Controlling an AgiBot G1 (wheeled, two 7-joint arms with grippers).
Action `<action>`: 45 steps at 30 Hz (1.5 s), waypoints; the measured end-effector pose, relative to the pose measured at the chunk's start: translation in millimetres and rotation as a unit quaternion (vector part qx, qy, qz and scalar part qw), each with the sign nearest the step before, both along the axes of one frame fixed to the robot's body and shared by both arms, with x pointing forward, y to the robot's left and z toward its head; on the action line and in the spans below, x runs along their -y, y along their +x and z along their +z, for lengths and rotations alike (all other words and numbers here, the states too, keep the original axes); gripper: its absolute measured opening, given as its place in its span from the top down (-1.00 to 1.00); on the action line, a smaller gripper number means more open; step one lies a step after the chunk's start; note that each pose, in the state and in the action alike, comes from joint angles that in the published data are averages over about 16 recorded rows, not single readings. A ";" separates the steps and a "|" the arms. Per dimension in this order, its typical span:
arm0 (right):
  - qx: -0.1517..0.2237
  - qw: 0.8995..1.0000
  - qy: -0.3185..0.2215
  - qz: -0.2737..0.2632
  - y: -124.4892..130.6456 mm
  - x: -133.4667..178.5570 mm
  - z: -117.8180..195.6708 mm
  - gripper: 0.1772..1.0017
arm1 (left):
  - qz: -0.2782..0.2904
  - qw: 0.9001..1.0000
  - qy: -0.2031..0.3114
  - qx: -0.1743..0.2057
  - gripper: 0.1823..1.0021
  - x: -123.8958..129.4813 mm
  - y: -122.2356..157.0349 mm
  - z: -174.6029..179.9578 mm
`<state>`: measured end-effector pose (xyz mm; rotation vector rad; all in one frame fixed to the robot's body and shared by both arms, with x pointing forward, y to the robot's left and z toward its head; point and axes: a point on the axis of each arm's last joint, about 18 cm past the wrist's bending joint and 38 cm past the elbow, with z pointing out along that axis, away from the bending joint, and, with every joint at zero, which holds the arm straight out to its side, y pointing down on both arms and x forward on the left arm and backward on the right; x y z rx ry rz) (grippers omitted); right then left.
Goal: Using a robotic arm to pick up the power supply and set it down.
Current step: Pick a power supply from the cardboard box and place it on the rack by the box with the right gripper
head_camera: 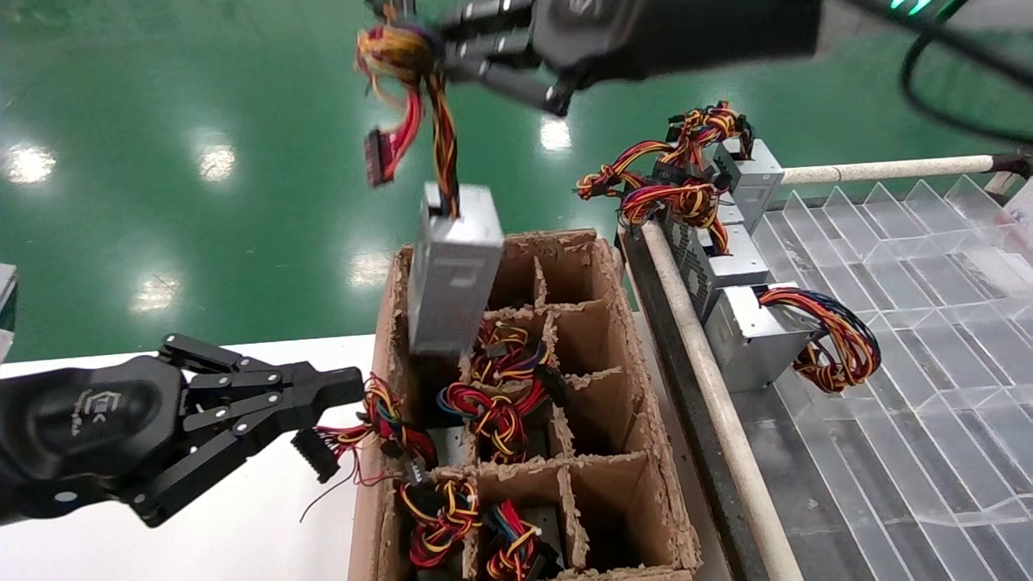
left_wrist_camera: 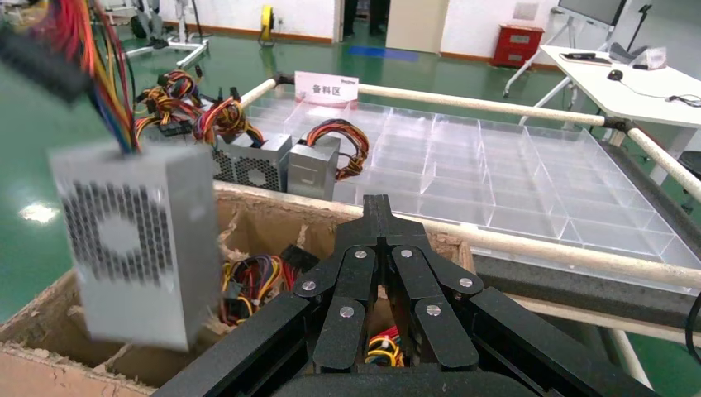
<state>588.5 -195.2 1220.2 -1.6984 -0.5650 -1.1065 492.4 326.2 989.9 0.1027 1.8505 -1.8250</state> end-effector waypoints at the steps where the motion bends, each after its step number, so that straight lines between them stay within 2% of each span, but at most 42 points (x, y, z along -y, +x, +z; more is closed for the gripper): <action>1: 0.015 1.000 -0.007 0.000 -4.9 1.5 6.3 0.83 | 0.000 1.000 0.000 0.000 0.98 0.0 0.0 0.0; 5: 0.074 0.996 -0.039 -0.003 -24.8 7.3 30.4 0.83 | 0.000 1.000 0.000 0.000 0.98 0.0 0.0 0.0; 9: 0.126 0.989 -0.080 -0.022 -44.6 13.6 53.7 0.83 | 0.000 1.000 0.000 0.000 0.98 0.0 0.0 0.0; 15: 0.188 0.969 -0.143 -0.068 -74.3 25.9 85.6 0.83 | 0.000 1.000 0.000 0.000 0.98 0.0 0.0 0.0; 20: 0.225 0.950 -0.182 -0.117 -96.4 40.7 106.5 0.83 | 0.000 1.000 0.000 0.000 0.98 0.0 0.0 0.0; 27: 0.252 0.926 -0.207 -0.192 -120.4 68.9 124.1 0.83 | 0.000 1.000 0.000 0.000 0.98 0.0 0.0 0.0; 35: 0.266 0.898 -0.215 -0.277 -136.3 105.7 128.5 0.83 | 0.000 1.000 0.000 0.000 0.98 0.0 0.0 0.0; 41: 0.261 0.884 -0.210 -0.326 -138.7 132.9 123.2 0.83 | 0.000 1.000 0.000 0.000 0.98 0.0 0.0 0.0; 45: 0.250 0.879 -0.203 -0.352 -136.5 152.0 117.1 0.83 | 0.000 1.000 0.000 0.000 0.98 0.0 0.0 0.0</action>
